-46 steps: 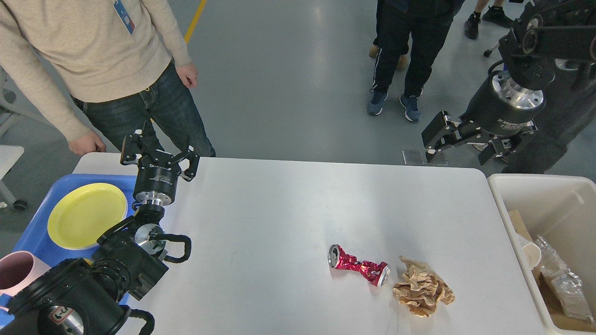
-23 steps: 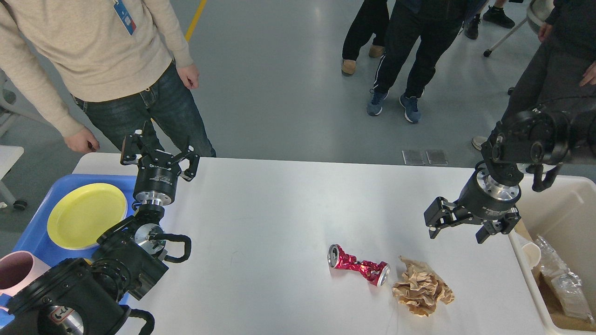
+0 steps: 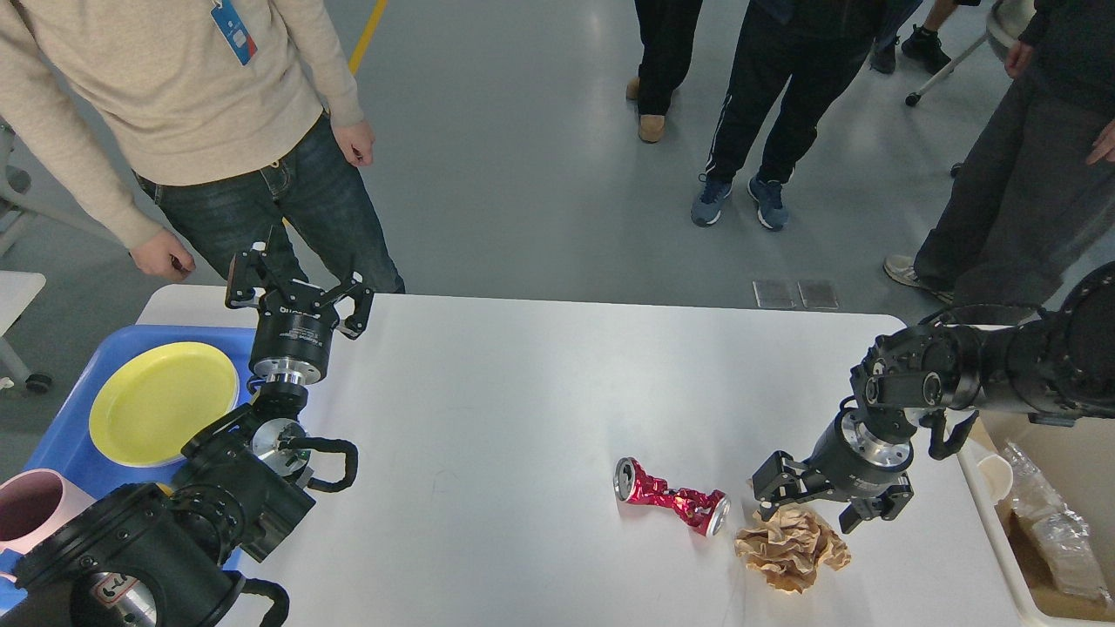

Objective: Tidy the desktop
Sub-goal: 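Move the right gripper down onto the crumpled brown paper and grasp it, then lift the crumpled paper and drop it into the white bin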

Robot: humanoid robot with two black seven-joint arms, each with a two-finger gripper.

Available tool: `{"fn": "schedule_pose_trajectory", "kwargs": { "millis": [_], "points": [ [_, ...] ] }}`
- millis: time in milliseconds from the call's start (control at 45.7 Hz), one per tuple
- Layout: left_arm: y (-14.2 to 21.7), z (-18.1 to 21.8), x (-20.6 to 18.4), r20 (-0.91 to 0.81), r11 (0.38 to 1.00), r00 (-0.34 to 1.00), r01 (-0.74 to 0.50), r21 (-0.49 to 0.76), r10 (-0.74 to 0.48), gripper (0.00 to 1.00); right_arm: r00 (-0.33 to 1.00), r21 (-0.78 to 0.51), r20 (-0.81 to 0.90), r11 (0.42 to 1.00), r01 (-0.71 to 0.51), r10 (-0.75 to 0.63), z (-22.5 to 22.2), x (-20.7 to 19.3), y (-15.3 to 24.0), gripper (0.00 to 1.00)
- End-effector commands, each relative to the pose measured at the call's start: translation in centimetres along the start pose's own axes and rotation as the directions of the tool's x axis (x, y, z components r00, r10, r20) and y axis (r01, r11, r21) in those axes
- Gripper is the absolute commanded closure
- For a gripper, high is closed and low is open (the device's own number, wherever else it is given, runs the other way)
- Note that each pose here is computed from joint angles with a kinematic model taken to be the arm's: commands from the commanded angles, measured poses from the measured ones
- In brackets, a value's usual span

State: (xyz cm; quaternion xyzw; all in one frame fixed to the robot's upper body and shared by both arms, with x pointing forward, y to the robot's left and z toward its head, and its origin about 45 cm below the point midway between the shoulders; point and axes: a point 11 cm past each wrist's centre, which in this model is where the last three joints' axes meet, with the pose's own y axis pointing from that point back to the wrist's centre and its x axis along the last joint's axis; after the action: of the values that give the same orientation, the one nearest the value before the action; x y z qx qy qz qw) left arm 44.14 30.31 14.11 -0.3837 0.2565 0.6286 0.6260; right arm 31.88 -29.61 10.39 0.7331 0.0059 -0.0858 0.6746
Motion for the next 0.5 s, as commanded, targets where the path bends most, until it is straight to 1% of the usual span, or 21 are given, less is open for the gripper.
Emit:
{"fn": "schedule_pose_trajectory", "kwargs": {
  "millis": [0,175,241,306,394,416,438,460,482],
  "points": [
    [0.0,0.0,0.0,0.000,1.000,1.000,0.000,-0.001,0.000,0.04,1.000,0.007,0.010,1.000,-0.021,0.021,0.3,-0.1,-1.7,0.00],
    [0.0,0.0,0.0,0.000,1.000,1.000,0.000,-0.001,0.000,0.04,0.994,0.000,-0.003,0.994,-0.108,0.108,0.4,-0.3,-3.8,0.00],
    [0.0,0.0,0.0,0.000,1.000,1.000,0.000,-0.001,0.000,0.04,0.992,-0.006,-0.002,0.992,-0.130,0.130,0.5,-0.2,-3.9,0.06],
    [0.0,0.0,0.0,0.000,1.000,1.000,0.000,-0.001,0.000,0.04,0.992,-0.022,-0.002,0.992,-0.127,0.127,0.6,-0.3,-4.0,0.23],
    [0.0,0.0,0.0,0.000,1.000,1.000,0.000,-0.001,0.000,0.04,0.991,-0.028,0.003,0.990,-0.135,0.135,0.8,-0.5,-4.3,0.34],
    [0.0,0.0,0.0,0.001,1.000,1.000,-0.001,-0.001,0.001,0.04,0.989,-0.028,0.002,0.989,-0.146,0.146,0.8,-0.3,-4.3,0.39],
    [0.0,0.0,0.0,0.000,1.000,1.000,0.000,-0.001,0.000,0.04,0.988,-0.028,0.001,0.988,-0.153,0.153,0.8,-0.3,-4.3,0.49],
    [0.0,0.0,0.0,0.000,1.000,1.000,0.000,-0.001,0.000,0.04,0.988,-0.029,0.000,0.987,-0.157,0.157,0.9,-0.3,-4.3,0.65],
    [0.0,0.0,0.0,0.001,1.000,1.000,0.000,0.000,0.000,0.04,0.988,-0.033,-0.001,0.987,-0.156,0.156,1.0,-0.4,-4.3,0.83]
  ]
}}
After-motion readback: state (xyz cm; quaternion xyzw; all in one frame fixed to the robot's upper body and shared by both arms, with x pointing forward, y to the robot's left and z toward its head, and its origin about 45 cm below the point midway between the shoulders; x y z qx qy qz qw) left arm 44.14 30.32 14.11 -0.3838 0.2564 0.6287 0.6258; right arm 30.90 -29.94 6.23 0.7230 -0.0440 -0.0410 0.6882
